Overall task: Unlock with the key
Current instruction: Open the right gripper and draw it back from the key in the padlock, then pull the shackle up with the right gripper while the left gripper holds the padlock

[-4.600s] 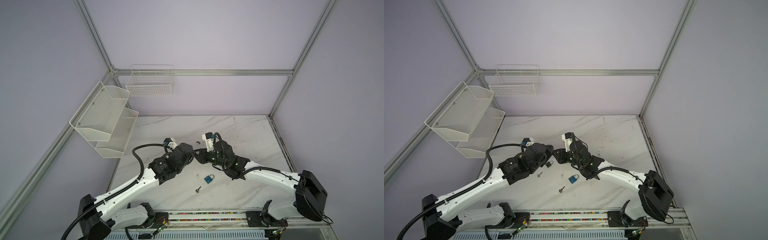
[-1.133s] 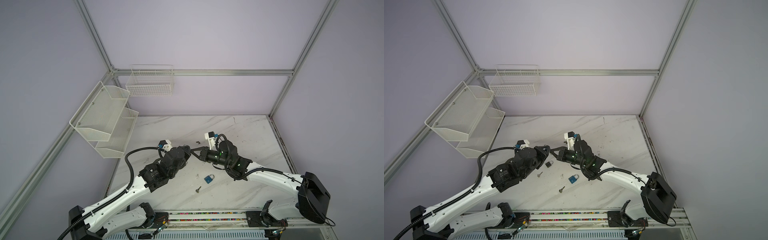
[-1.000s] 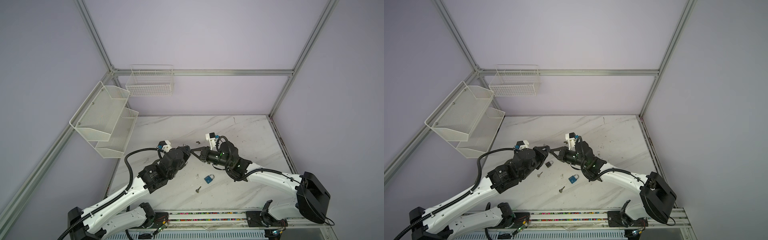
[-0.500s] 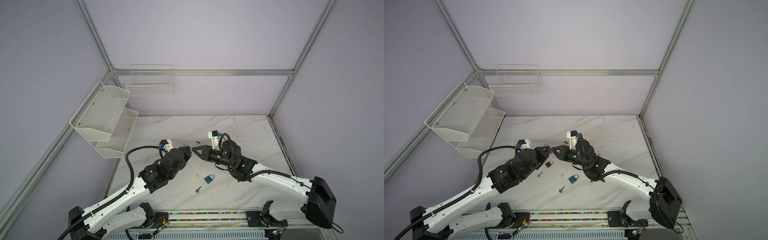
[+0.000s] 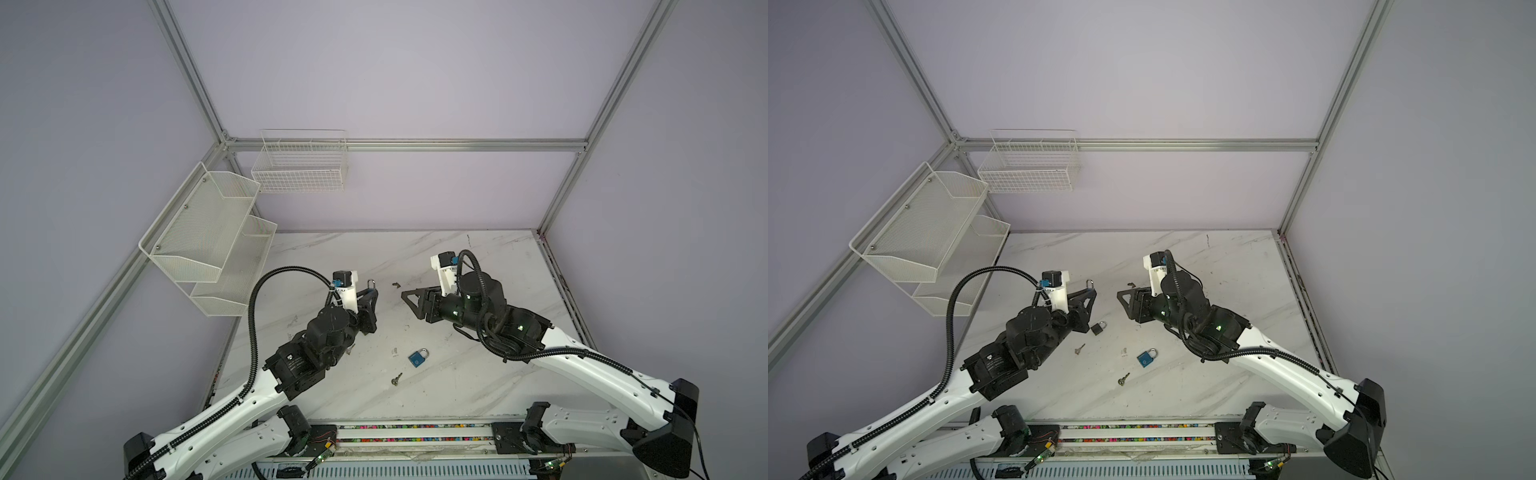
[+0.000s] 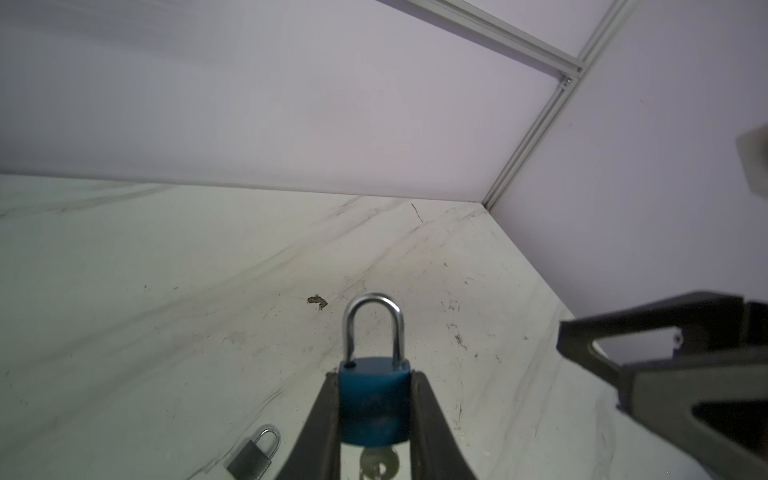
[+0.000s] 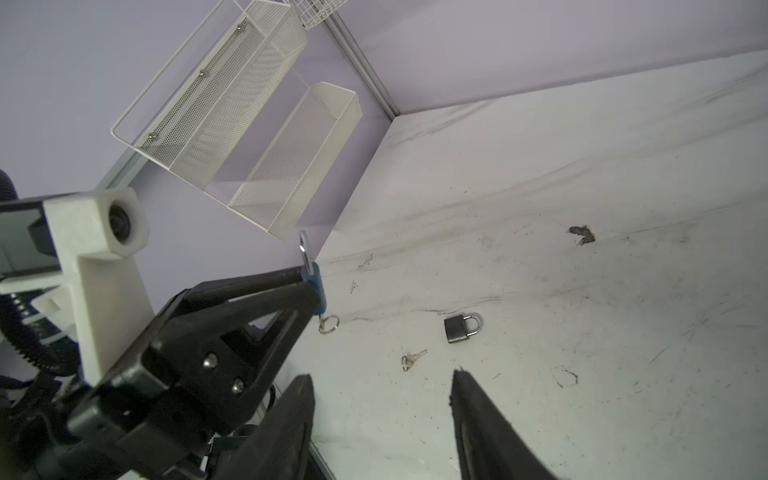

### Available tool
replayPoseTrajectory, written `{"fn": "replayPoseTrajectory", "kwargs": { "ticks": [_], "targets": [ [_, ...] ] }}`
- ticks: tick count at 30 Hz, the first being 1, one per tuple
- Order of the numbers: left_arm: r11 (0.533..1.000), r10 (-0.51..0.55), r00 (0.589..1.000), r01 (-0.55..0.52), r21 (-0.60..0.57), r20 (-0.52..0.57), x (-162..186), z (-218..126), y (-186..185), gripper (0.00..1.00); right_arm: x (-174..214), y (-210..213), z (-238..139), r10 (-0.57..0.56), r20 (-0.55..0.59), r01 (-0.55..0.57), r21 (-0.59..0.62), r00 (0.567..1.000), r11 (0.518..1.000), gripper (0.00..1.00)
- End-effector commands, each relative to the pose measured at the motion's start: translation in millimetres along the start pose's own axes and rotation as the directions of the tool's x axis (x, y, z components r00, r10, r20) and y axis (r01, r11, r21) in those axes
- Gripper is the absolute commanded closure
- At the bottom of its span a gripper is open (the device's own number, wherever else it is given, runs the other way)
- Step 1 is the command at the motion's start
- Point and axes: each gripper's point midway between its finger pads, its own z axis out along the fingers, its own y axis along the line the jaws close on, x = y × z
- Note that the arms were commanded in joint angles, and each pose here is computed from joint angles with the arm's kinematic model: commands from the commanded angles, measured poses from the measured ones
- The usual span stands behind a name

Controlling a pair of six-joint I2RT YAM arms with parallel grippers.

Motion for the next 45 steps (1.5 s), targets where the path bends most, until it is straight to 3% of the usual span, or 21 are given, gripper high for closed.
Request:
{"fn": "replayPoseTrajectory", "kwargs": {
  "ticks": [1,7,10,20,25,33,45],
  "targets": [
    [0.941,0.280,0.944,-0.306,0.146,0.176,-8,1,-31,1.00,8,-19,-6,-0.148,-0.100,0.159,0.115,0.984,0.980,0.41],
    [0.877,0.393,0.876,-0.449,0.173,0.279,0,7,-44,1.00,9,-20,-5,-0.162,-0.187,0.193,0.159,0.969,0.968,0.38],
    [0.863,0.410,0.862,-0.472,0.180,0.297,4,10,-48,1.00,3,-19,-5,-0.153,-0.182,0.186,0.182,0.971,0.966,0.38],
    [0.866,0.400,0.867,-0.464,0.188,0.297,10,14,-49,1.00,-10,-19,12,-0.167,-0.219,0.218,0.238,0.962,0.946,0.36],
    [0.869,0.397,0.870,-0.459,0.185,0.293,10,15,-48,1.00,-11,-7,21,-0.190,-0.237,0.241,0.211,0.953,0.947,0.36],
    [0.871,0.407,0.868,-0.462,0.167,0.284,11,17,-45,1.00,-15,-23,24,-0.180,-0.254,0.258,0.320,0.950,0.912,0.35],
    [0.867,0.410,0.865,-0.468,0.169,0.289,11,16,-45,1.00,-15,-27,28,-0.172,-0.289,0.270,0.347,0.942,0.898,0.32]
  ]
}}
